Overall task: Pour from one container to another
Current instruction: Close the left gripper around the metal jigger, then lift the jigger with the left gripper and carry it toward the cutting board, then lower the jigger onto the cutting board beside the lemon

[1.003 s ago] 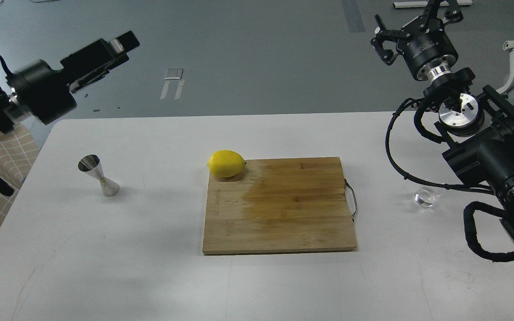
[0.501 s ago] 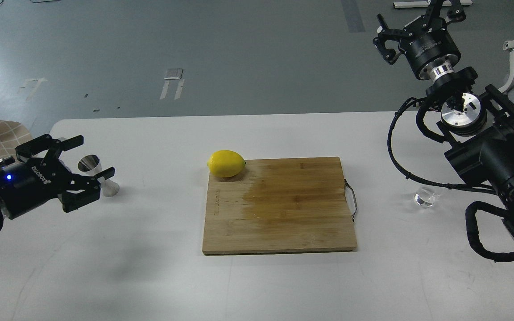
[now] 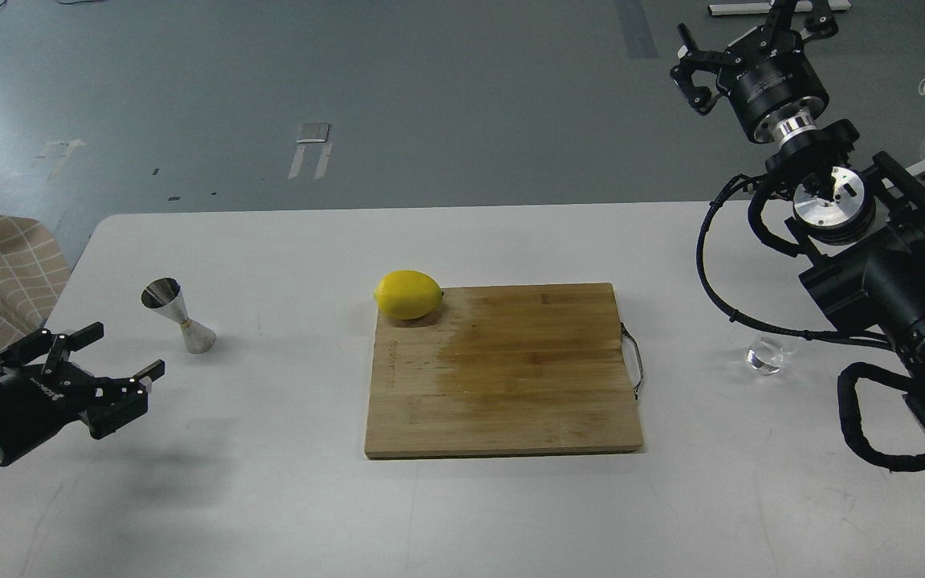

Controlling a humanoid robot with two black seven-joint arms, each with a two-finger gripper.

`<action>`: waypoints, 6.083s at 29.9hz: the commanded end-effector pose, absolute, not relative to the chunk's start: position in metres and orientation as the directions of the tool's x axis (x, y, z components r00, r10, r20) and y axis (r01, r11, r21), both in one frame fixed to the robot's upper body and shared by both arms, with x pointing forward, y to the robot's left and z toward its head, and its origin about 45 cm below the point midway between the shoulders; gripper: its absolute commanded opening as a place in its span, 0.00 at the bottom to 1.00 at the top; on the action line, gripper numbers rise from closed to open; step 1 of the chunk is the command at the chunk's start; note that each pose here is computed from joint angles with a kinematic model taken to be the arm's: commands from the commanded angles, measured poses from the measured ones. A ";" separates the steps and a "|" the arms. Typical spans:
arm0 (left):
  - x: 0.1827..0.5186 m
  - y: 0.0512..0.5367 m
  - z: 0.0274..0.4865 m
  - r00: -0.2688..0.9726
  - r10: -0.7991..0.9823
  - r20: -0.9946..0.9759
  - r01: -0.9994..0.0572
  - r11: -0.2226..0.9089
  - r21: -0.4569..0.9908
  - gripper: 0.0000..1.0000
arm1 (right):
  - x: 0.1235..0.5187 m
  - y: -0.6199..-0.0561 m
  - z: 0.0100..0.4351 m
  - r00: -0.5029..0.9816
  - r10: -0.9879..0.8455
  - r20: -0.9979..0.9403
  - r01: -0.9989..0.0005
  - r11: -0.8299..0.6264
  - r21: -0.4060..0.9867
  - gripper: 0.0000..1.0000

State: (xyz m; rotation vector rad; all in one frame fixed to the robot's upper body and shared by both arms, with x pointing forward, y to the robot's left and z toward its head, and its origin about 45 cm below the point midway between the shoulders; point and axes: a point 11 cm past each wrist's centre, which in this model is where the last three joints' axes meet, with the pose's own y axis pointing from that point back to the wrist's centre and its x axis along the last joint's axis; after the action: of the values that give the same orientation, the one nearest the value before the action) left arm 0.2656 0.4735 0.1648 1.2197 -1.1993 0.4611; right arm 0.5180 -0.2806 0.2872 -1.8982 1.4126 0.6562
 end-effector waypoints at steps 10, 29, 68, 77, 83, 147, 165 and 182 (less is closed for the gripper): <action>0.278 0.470 0.131 0.390 -0.150 0.909 -0.862 0.289 0.417 0.99 | 0.519 -0.280 0.289 0.290 -0.620 -0.729 -0.957 -0.189 -0.220 1.00; 0.313 0.452 0.107 0.373 -0.121 0.920 -0.881 0.266 0.392 0.99 | 0.519 -0.278 0.289 0.292 -0.619 -0.729 -0.956 -0.191 -0.222 1.00; 0.330 0.454 0.092 0.354 -0.116 0.928 -0.907 0.200 0.371 0.04 | 0.519 -0.278 0.289 0.292 -0.619 -0.729 -0.956 -0.191 -0.222 1.00; 0.349 0.451 0.110 0.305 -0.121 0.944 -0.922 0.210 0.325 0.00 | 0.519 -0.280 0.290 0.291 -0.621 -0.728 -0.957 -0.188 -0.222 1.00; 0.369 0.441 0.130 0.264 -0.113 0.958 -0.929 0.239 0.284 0.00 | 0.519 -0.282 0.290 0.288 -0.625 -0.725 -0.957 -0.186 -0.221 1.00; 0.361 0.235 0.293 0.085 -0.132 0.988 -0.538 0.828 0.157 0.00 | 0.522 -0.278 0.299 0.305 -0.623 -0.720 -0.952 -0.191 -0.238 1.00; 0.326 0.229 0.270 0.124 -0.169 0.978 -0.475 0.855 0.208 0.00 | 0.522 -0.277 0.299 0.307 -0.623 -0.720 -0.952 -0.194 -0.238 1.00; 0.324 0.220 0.237 0.108 -0.252 0.962 -0.456 0.847 0.273 0.00 | 0.522 -0.278 0.299 0.305 -0.625 -0.719 -0.952 -0.191 -0.237 1.00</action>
State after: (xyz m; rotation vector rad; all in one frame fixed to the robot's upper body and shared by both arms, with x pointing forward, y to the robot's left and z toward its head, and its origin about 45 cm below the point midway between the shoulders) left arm 0.3234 0.2227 0.2402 0.6001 -1.4897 0.1593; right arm 0.5220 -0.2772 0.2995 -1.9083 1.3973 0.6297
